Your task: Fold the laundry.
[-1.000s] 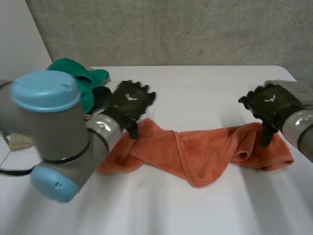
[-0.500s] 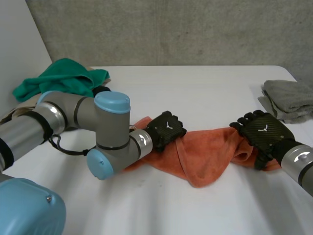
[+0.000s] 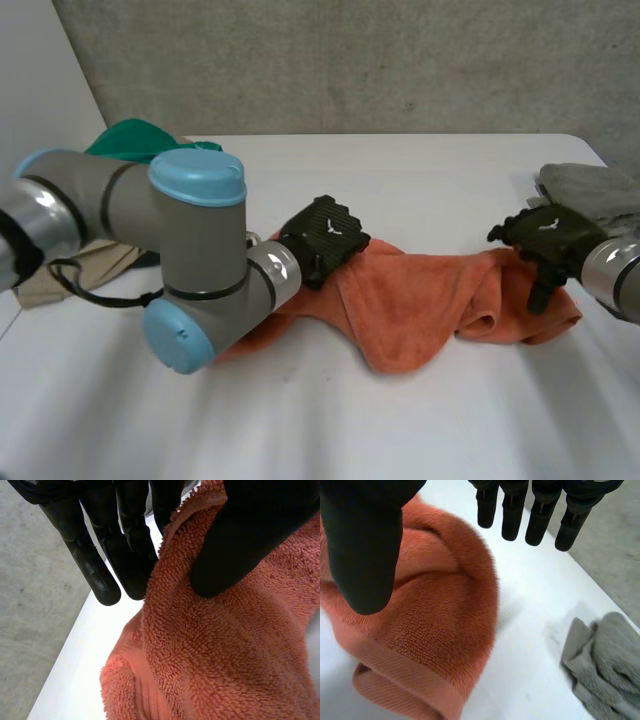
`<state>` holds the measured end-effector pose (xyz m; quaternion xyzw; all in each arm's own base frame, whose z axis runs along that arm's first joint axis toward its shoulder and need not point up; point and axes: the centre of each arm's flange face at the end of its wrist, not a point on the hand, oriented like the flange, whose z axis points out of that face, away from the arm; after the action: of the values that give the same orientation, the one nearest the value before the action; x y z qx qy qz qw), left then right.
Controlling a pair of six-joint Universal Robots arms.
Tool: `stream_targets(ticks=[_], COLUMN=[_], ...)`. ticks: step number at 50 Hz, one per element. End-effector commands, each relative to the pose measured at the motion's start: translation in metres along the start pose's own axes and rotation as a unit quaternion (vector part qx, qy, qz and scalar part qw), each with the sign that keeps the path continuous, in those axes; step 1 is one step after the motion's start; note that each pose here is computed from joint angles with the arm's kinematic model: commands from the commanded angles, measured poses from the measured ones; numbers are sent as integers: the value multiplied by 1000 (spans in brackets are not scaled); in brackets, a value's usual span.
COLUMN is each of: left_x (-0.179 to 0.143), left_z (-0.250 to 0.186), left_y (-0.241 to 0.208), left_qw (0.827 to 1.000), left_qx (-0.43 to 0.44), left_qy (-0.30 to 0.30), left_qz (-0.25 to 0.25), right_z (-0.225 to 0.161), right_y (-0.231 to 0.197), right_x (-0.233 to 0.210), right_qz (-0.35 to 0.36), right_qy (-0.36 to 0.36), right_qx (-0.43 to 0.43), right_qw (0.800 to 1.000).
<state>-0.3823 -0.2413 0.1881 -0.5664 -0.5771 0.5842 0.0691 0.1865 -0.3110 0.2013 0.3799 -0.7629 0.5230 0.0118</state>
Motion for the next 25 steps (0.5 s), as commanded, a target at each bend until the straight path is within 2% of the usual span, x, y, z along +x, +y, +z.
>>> stream_targets(ticks=[1, 5, 13, 19, 25], left_x=[-13, -16, -16, -13, -10], left_z=[-23, -33, -45, -51, -57], left_y=[-12, -18, -23, -17, -15], left_qw=[999, 996, 995, 992, 986], left_qx=[-10, -7, -7, -38, -55], left_qy=[-33, -42, -46, -54, -58], left_qz=[-40, -75, -92, -105, -146], right_z=[-31, -45, -48, -22, -4], right_y=[-13, -11, -1, 16, 15], right_x=[2, -3, -21, -46, -63], right_qz=[91, 101, 112, 131, 150], right_qy=[20, 4, -36, -76, -90], right_qx=[12, 8, -6, -22, -3], right_qw=[996, 995, 993, 988, 985])
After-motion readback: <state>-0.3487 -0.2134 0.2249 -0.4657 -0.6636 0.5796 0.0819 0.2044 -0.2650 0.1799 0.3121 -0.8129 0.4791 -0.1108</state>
